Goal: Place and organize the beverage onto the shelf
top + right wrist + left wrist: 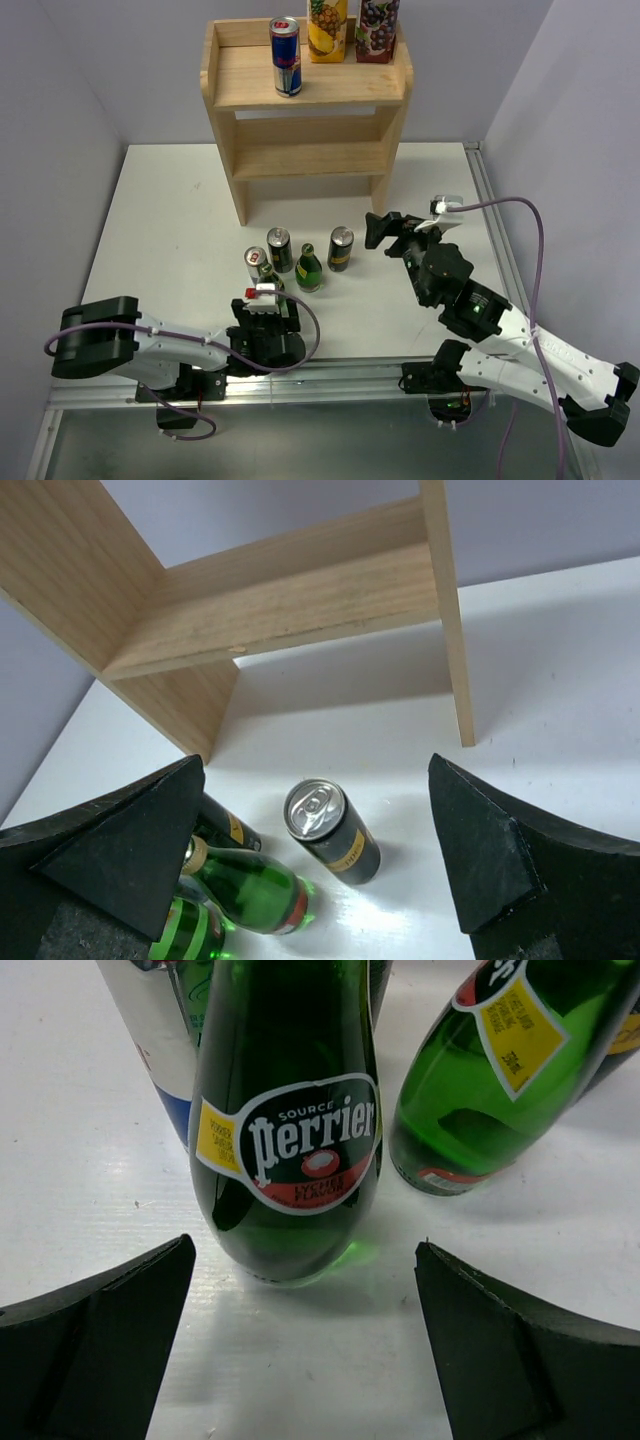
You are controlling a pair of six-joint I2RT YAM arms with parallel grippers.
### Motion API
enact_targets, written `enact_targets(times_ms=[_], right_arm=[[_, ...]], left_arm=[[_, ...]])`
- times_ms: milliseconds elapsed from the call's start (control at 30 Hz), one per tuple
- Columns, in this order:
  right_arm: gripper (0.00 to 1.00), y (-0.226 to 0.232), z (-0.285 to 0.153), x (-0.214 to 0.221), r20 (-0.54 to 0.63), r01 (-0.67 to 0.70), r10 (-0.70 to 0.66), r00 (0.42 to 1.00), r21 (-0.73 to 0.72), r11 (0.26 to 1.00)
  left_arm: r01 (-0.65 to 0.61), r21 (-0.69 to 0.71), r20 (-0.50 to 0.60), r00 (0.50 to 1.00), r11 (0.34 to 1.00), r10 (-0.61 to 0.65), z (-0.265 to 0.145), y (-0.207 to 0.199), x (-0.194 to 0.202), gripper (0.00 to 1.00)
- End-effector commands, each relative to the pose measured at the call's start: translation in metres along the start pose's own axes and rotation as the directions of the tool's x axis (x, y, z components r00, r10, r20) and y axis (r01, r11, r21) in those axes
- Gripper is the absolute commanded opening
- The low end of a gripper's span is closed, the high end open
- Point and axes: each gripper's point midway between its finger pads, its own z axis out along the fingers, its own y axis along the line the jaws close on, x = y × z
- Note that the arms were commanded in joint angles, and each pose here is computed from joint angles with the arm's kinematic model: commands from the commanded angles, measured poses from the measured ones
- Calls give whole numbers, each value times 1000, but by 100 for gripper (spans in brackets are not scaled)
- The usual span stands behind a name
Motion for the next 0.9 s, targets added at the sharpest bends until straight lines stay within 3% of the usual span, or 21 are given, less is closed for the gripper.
enact_targets(times_ms=[0,133,200,567,633,767,867], right_arm=[[100,-7,-4,1,8,-31,31,999,20,999],[100,-15,-9,6,11,-32,32,999,29,999],[100,-18,-10,6,14,-36,35,999,31,999],[100,-24,-14,12,10,-33,33,999,35,999],[100,-25,-14,13,10,-33,33,999,35,999],[100,-24,-13,17,0,-29,29,1000,31,999],[100,-23,-13,19,-5,-29,29,1000,28,999]], left_arm=[[111,7,57,992,994,-112,11,-22,-20,99],[61,49,47,997,997,-63,23,-23,-16,99],[93,59,45,994,994,-96,33,-26,-20,99],[12,-32,31,999,999,-11,68,-24,1,97],[11,-53,27,1000,999,-10,71,-20,5,90],[22,-88,25,999,996,-20,76,-6,8,62],[17,-121,29,999,993,-14,76,2,9,49]])
